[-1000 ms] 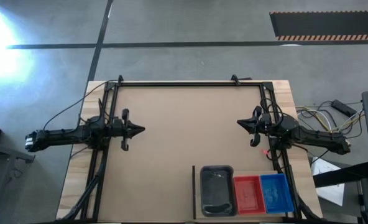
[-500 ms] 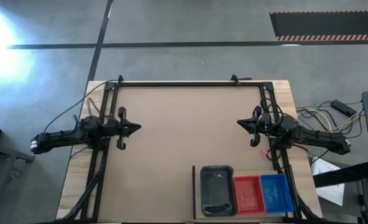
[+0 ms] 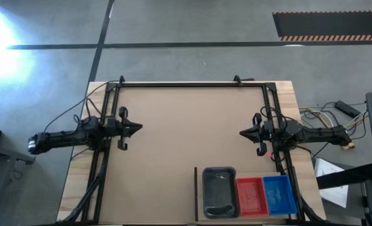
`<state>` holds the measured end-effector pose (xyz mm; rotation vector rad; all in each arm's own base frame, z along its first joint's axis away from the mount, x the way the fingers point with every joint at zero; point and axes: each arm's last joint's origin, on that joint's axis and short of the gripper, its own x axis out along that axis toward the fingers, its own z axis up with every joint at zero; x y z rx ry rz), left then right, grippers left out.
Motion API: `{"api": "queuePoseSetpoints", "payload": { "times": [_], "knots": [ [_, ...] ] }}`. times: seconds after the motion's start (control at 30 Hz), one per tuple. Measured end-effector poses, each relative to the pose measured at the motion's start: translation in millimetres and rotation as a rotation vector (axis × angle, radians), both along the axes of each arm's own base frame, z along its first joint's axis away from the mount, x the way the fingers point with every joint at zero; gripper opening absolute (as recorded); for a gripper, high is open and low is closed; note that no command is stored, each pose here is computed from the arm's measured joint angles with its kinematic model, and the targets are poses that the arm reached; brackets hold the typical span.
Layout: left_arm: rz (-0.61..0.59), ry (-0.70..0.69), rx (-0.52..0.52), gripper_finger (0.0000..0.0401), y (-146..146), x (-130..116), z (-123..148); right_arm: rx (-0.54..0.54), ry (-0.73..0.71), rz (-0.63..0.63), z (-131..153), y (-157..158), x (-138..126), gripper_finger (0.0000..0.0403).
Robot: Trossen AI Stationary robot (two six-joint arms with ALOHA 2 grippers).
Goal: Stack baskets on shelf by color
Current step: Return to Home Position
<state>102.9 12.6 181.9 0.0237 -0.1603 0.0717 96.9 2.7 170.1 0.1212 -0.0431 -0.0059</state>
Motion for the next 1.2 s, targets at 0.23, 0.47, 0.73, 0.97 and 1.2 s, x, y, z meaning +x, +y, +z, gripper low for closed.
{"api": "queuePoseSetpoints", "payload": {
  "times": [0.23,0.47,0.73,0.97,1.2],
  "knots": [
    [0.000,0.033,-0.005,0.0006,0.4,2.5,-2.8,0.000,0.000,0.000,0.0,0.0,0.0,0.0009],
    [0.000,0.056,-0.008,0.0006,0.6,4.3,-4.8,0.000,0.009,-0.001,-0.7,0.0,0.6,0.0009],
    [0.000,0.074,-0.011,0.0006,0.8,5.6,-6.4,-0.001,0.015,-0.001,-1.1,0.0,1.0,0.0009],
    [0.000,0.084,-0.012,0.0006,0.9,6.3,-7.3,-0.001,0.015,-0.001,-1.1,0.0,1.0,0.0009],
    [0.000,0.084,-0.012,0.0006,0.9,6.3,-7.2,-0.001,0.015,-0.001,-1.1,0.0,1.0,0.0009]
  ]
}}
